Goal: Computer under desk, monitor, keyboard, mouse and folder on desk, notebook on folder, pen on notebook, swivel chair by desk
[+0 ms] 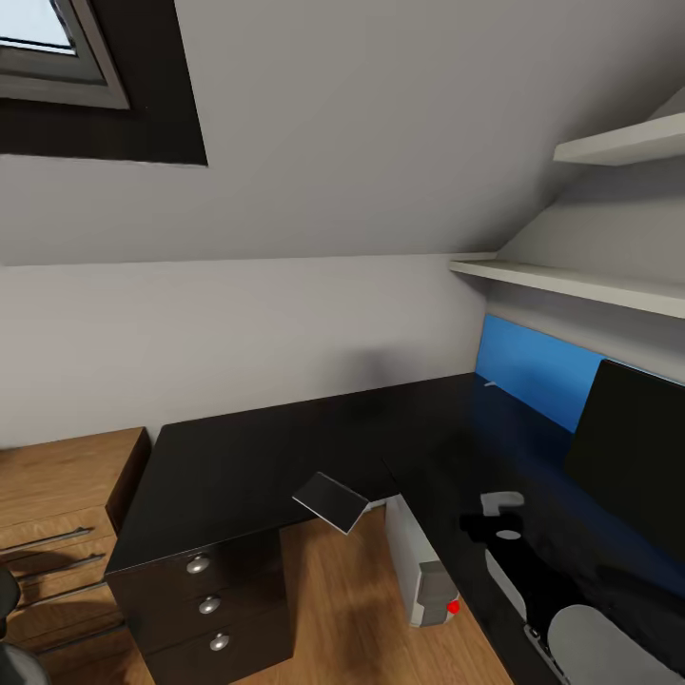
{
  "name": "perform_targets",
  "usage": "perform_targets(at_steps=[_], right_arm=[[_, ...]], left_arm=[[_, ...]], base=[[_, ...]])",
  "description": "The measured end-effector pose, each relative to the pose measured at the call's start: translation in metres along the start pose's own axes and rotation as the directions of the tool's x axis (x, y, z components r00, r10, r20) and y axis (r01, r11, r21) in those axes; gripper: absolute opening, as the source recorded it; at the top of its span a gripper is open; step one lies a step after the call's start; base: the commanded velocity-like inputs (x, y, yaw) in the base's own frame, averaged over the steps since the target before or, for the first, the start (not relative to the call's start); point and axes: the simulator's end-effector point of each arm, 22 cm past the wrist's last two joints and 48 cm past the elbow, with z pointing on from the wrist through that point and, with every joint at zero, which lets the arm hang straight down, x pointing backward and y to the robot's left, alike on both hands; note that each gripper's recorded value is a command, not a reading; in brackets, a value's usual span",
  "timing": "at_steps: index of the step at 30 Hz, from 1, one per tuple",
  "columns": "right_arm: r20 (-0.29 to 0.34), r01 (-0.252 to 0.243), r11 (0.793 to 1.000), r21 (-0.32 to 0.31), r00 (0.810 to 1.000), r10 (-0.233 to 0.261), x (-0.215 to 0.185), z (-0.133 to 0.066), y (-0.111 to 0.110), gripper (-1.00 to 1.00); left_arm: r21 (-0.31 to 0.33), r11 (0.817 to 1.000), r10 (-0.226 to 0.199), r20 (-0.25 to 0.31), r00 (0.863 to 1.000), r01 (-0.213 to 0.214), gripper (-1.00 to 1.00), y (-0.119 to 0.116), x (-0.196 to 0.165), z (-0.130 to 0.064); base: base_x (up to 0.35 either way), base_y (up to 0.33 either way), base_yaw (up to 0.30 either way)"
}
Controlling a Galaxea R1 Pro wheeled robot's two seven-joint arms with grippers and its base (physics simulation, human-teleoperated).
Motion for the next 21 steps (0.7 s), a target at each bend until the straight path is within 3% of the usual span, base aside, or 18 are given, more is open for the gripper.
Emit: perform_targets(at_steps=[3, 7, 10, 13, 16, 19, 21], right_arm=[[0.005, -0.019, 0.999, -0.029, 1.0, 0.019, -0.003, -0.007, 0.04, 1.0], [0.004, -0.024, 0.999, -0.037, 1.0, 0.025, -0.003, -0.011, 0.054, 1.0], [0.011, -0.035, 0.998, -0.056, 0.999, 0.035, -0.006, -0.016, 0.077, 1.0], [0.056, -0.066, 0.997, -0.05, 0.996, 0.069, -0.016, -0.024, 0.098, 1.0], [0.072, -0.081, 0.996, -0.044, 0.994, 0.084, -0.015, -0.028, 0.104, 1.0], [0.059, -0.1, 0.993, -0.058, 0.993, 0.103, 0.024, -0.036, 0.116, 1.0], [0.04, -0.107, 0.987, -0.121, 0.993, 0.113, 0.073, -0.051, 0.137, 1.0]], left_arm=[[0.001, 1.0, 0.0, 0.0, 1.0, 0.0, 1.0, -0.001, 0.0, 0.0], [0.001, 1.0, 0.004, -0.011, 1.0, -0.004, 1.0, 0.0, 0.005, 0.0], [-0.005, 1.0, 0.01, -0.029, 1.0, -0.01, 1.0, 0.002, 0.014, 0.0], [-0.007, 1.0, 0.013, -0.035, 0.999, -0.013, 1.0, 0.004, 0.017, 0.0], [-0.007, 1.0, 0.013, -0.036, 0.999, -0.014, 1.0, 0.004, 0.018, 0.0], [-0.007, 1.0, 0.014, -0.039, 0.999, -0.014, 1.0, 0.003, 0.019, 0.0], [-0.001, 1.0, 0.016, -0.041, 0.999, -0.016, 1.0, 0.001, 0.019, 0.0]], base=[[0.0, 0.0, 0.19], [0.0, 0.0, 0.256], [0.0, 0.0, 0.274], [0.0, 0.0, 0.278], [0.0, 0.0, 0.274], [0.0, 0.0, 0.112], [0.0, 0.0, 0.02]])
